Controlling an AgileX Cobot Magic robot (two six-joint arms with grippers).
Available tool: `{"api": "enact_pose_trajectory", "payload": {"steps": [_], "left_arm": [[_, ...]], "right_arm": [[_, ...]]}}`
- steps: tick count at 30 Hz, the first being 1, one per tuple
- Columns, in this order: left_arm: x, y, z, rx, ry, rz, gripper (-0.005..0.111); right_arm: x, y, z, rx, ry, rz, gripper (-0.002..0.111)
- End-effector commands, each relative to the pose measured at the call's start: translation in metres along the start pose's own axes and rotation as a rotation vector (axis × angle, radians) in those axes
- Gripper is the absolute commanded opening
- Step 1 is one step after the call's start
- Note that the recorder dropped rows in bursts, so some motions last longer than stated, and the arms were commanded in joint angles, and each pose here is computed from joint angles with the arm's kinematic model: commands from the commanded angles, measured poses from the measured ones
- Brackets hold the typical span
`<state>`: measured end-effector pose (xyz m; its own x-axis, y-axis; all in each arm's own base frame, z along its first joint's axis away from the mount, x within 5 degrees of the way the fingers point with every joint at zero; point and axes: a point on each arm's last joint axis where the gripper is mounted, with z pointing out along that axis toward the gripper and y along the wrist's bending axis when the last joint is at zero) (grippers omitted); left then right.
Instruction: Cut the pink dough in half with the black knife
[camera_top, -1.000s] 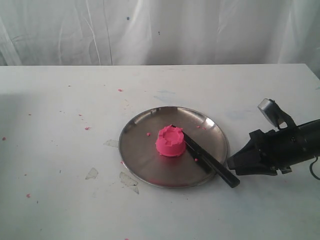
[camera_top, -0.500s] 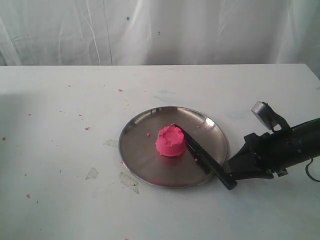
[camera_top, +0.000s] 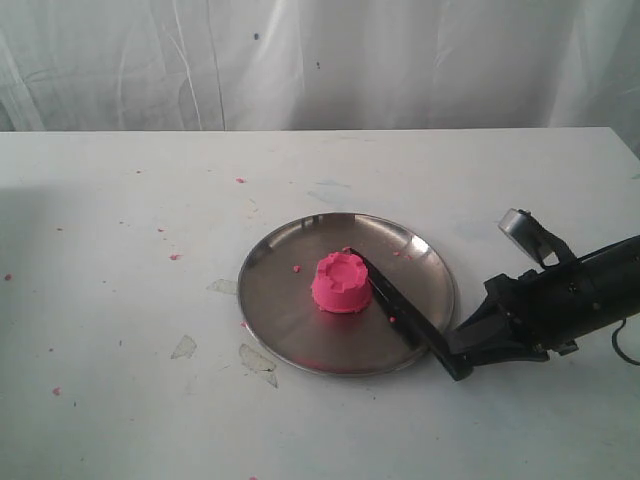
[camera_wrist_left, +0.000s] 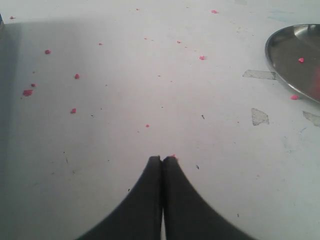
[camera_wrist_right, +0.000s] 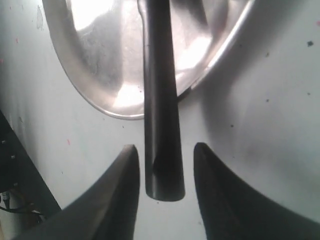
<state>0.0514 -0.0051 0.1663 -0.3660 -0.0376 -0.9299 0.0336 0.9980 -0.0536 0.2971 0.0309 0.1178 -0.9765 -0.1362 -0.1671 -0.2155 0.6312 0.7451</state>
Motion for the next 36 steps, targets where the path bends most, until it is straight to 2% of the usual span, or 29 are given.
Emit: {"api": "enact_pose_trajectory", "payload": {"steps": [1, 15, 21, 25, 36], "left_arm": [[0.001, 0.000, 0.000, 0.004, -0.001, -0.005, 0.000], [0.001, 0.000, 0.000, 0.004, -0.001, -0.005, 0.000], [0.001, 0.000, 0.000, 0.004, -0.001, -0.005, 0.000], [0.001, 0.000, 0.000, 0.004, -0.001, -0.005, 0.000], [0.001, 0.000, 0.000, 0.004, -0.001, -0.005, 0.000]], "right_arm": [[0.001, 0.002, 0.002, -0.001, 0.013, -0.002, 0.035], [0.001, 0.009, 0.012, -0.002, 0.048, -0.033, 0.035], [0.001, 0.007, 0.013, 0.013, 0.043, -0.028, 0.035], [0.004, -0.006, 0.026, -0.018, 0.076, 0.029, 0.035], [-0.003, -0.005, 0.025, -0.037, 0.048, 0.037, 0.035]]}}
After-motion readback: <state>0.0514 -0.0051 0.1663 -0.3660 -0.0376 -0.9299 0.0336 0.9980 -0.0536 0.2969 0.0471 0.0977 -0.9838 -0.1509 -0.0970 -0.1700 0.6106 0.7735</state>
